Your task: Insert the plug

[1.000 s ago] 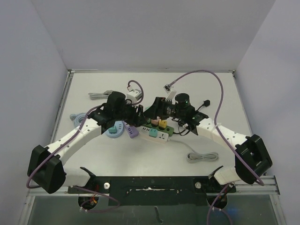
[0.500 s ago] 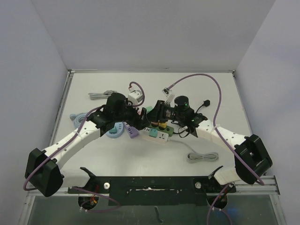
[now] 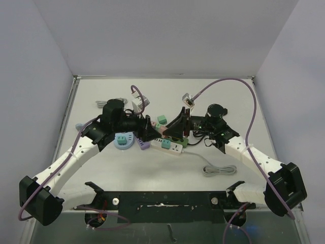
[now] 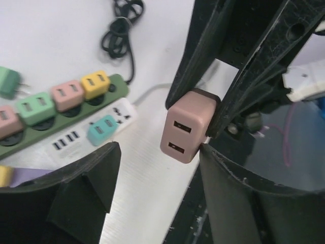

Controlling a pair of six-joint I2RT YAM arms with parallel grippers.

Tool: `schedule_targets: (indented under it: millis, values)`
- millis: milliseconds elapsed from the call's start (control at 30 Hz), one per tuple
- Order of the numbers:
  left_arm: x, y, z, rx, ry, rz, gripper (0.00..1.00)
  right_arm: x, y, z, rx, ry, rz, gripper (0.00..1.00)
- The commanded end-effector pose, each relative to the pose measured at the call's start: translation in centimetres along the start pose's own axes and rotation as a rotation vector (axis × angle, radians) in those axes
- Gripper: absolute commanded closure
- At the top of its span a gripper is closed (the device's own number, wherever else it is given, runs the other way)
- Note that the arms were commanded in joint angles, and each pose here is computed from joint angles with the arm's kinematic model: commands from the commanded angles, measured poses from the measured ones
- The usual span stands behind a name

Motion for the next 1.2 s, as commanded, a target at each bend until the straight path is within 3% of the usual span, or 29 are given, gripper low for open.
schedule_targets:
  millis: [0,600,800,900,1033,1167]
  values:
    - [-2.7,1.6,-0.8,0.020,-0.270,-0.035,0.42,2.3,1.5,-0.4,-0.010,0.216,-0.220,0.87]
    - [-2.8,0.8,0.0,0.029,-0.375,-0.037,0.66,2.6,2.2,1.6,0.033,0.291,-0.241,0.87]
    - [-2.3,0.2,0.7,0.031,-0.371,-0.023,0.86,2.2,2.2,1.9,0.022,0.263,-0.210,0.84]
    - [-1.7,0.1,0.9,0.028,-0.338,-0.012,1.00,2.0,2.2,2.0,0.014,0.225,-0.188,0.70]
    - [-0.3,-0.3,1.0,0.011,-0.247,0.059,1.00,1.2,2.6,0.9,-0.034,0.086,-0.152,0.36]
    - [1.2,-1.2,0.8,0.010,-0.163,0.235,1.00,0.6,2.9,-0.4,-0.086,-0.036,-0.117,0.26]
Point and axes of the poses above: each gripper's point midway between its finger pads, its own z axis out along the fingers, its own x axis along the line the jaws close on, y = z × x, the point moved 10 cm from there along -z, back along the fingers, and after that the axes turned 1 degree about z, right-handed, at the moved point
